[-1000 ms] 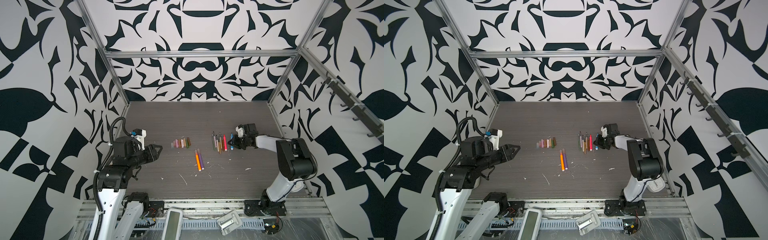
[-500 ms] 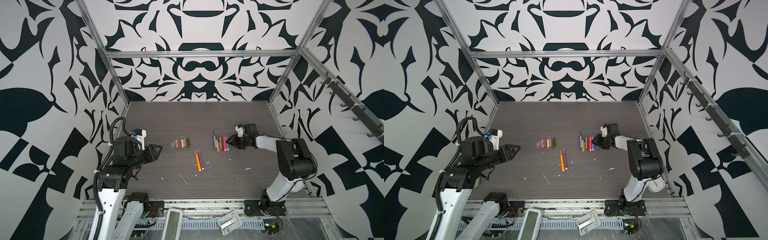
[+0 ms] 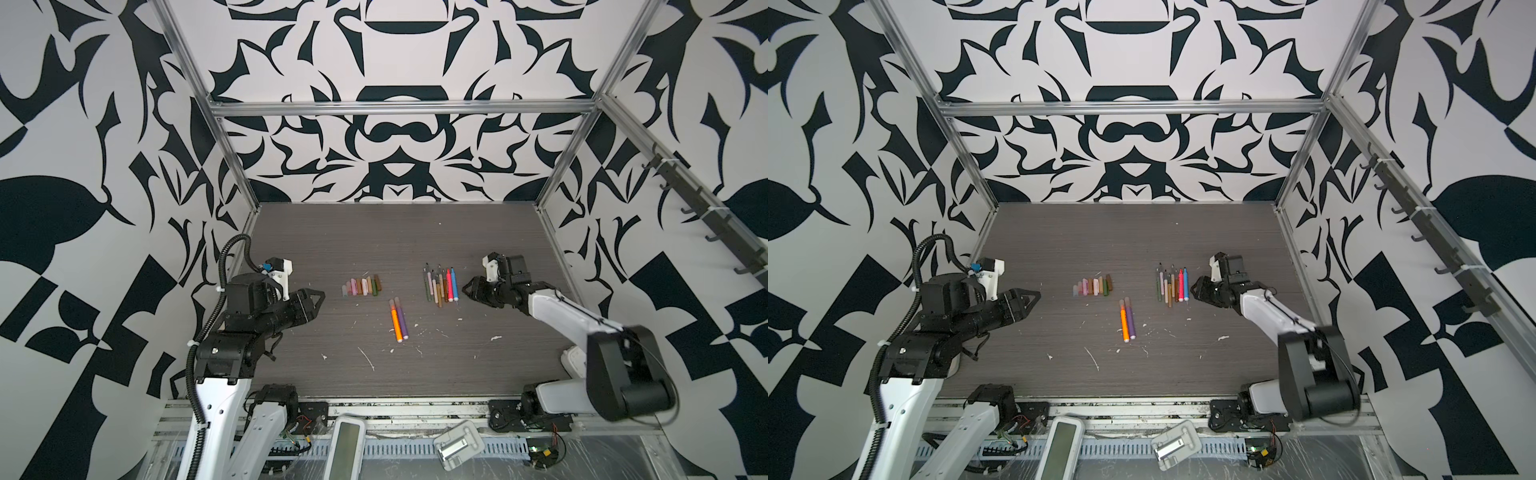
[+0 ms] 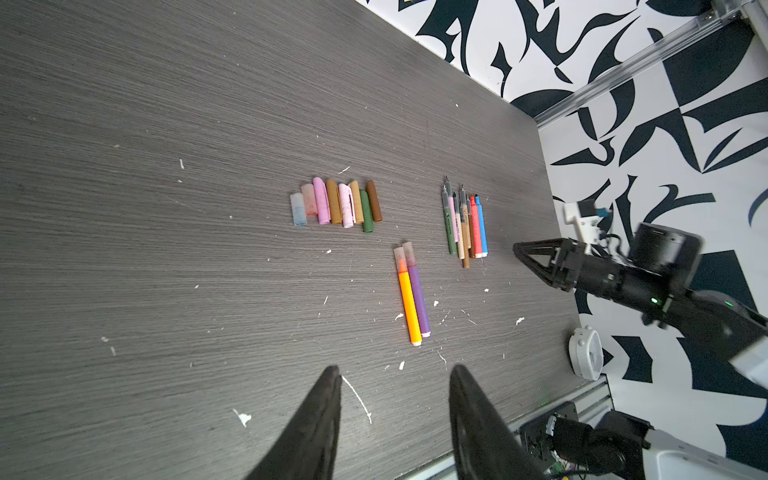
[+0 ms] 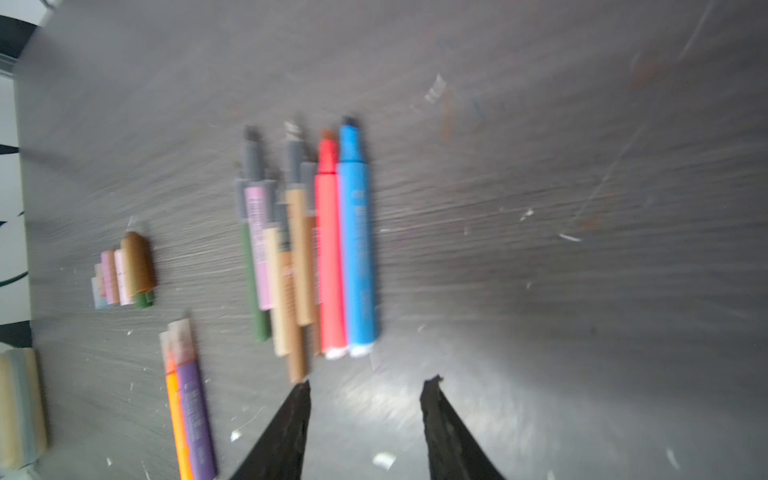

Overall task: Open the pen caps
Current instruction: 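Move the right gripper to the purple marker and grasp its body, then raise the purple marker upright while the left gripper reaches over its cap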

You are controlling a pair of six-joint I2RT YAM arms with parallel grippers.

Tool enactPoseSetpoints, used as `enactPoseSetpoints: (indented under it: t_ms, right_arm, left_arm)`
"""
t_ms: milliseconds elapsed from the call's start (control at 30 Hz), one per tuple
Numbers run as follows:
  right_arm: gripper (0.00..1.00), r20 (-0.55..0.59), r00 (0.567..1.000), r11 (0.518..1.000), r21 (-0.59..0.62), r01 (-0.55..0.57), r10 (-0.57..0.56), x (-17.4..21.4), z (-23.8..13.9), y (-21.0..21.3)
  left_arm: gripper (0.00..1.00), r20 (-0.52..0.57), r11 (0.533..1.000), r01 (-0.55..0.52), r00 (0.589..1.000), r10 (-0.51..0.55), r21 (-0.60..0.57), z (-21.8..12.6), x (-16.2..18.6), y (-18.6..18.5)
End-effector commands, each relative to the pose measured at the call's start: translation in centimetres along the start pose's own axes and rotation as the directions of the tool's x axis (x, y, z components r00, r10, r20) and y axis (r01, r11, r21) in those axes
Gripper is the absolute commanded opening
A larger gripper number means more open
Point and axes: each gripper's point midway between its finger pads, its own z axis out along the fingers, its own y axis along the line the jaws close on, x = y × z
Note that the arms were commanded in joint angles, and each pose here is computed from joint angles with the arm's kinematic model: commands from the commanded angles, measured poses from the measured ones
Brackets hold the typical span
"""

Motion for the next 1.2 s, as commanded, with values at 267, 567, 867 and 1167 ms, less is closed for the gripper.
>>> enactPoseSetpoints:
  t_ms: [267, 567, 867, 1167]
  right_arm:
    - [0.36, -0.202, 0.929, 0.944, 0.053, 0.326, -0.31, 14.4, 3.9, 10.6]
    - [0.32, -0.219, 0.91, 0.918, 0.11, 0.38, -0.351, 14.7, 6.5, 12.8]
    - [0.28, -0.246, 0.896, 0.891, 0.182, 0.417, -0.37, 14.2, 8.1, 12.9]
    - [0.2, -0.283, 0.889, 0.865, 0.257, 0.432, -0.36, 14.3, 9.2, 12.0]
  left_arm:
    - [0.45, -0.008, 1.0, 0.012, 1.0, -0.012, -0.017, -0.2, 0.6, 0.5]
    - [0.46, -0.013, 1.0, 0.011, 1.0, -0.011, -0.012, -0.1, 0.7, 0.4]
    - [0.46, 0.008, 1.0, 0.004, 1.0, -0.004, -0.013, -0.6, 0.6, 0.3]
    - [0.46, 0.003, 1.0, 0.006, 1.0, -0.006, -0.012, -0.5, 0.7, 0.3]
